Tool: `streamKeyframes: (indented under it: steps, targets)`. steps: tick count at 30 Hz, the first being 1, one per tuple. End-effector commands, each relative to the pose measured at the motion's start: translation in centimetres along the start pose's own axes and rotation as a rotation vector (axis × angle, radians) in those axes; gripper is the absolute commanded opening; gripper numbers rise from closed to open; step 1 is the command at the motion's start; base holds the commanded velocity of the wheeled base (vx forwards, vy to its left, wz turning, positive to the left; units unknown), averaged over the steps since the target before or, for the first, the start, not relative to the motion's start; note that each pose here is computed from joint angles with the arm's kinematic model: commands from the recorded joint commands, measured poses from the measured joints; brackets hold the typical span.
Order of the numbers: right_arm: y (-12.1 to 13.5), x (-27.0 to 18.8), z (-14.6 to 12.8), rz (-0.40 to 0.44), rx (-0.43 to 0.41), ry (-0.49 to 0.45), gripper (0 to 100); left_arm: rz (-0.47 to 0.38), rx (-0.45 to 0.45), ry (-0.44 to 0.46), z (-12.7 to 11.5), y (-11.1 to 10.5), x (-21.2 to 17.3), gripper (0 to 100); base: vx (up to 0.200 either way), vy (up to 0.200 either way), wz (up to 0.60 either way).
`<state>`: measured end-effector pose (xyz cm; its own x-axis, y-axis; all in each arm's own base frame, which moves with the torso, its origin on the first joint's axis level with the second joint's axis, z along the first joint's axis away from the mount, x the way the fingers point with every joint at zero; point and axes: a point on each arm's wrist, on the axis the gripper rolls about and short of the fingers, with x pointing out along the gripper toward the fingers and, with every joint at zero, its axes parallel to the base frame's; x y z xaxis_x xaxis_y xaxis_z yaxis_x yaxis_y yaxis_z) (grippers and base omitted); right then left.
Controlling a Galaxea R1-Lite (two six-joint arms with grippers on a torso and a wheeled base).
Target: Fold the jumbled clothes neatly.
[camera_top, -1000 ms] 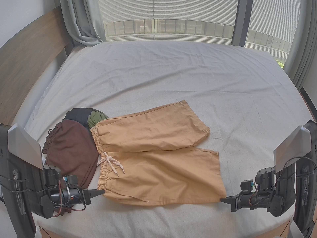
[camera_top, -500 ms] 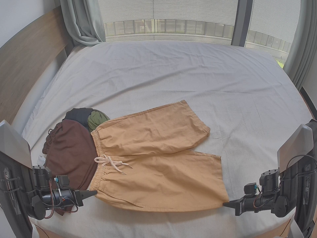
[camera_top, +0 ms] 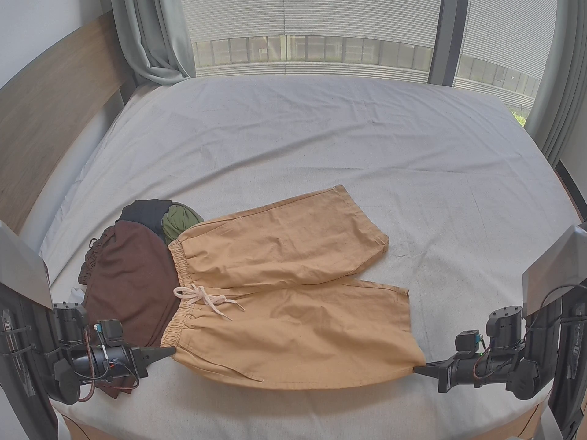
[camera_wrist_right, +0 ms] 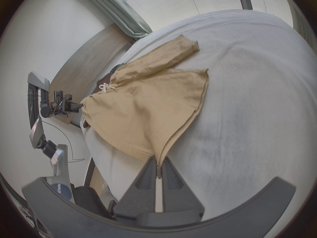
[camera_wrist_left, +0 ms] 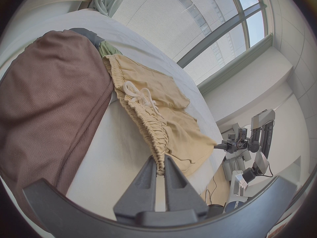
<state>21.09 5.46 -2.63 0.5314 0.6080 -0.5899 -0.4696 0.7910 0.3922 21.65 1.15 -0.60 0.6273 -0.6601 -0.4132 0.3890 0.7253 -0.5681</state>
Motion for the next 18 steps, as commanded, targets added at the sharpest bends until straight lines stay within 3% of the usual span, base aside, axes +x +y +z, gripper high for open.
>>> streamKeyframes:
  steps: [1, 5, 18]
  targets:
    - [0.7, -0.7, 2.7, 0.022, -0.021, -0.129, 0, -0.002, 0.021, -0.036, 0.8, 0.3, -0.1, 0, 0.0, 0.0, 0.0]
    - [1.4, -1.1, 4.5, 0.048, 0.005, -0.216, 0, -0.008, 0.04, -0.05, 1.2, 0.2, -0.1, 0, 0.0, 0.0, 0.0]
    - [1.6, -1.1, 6.9, 0.074, 0.008, -0.312, 0, -0.062, 0.021, -0.135, 4.1, -0.8, 0.6, 0, 0.0, 0.0, 0.0]
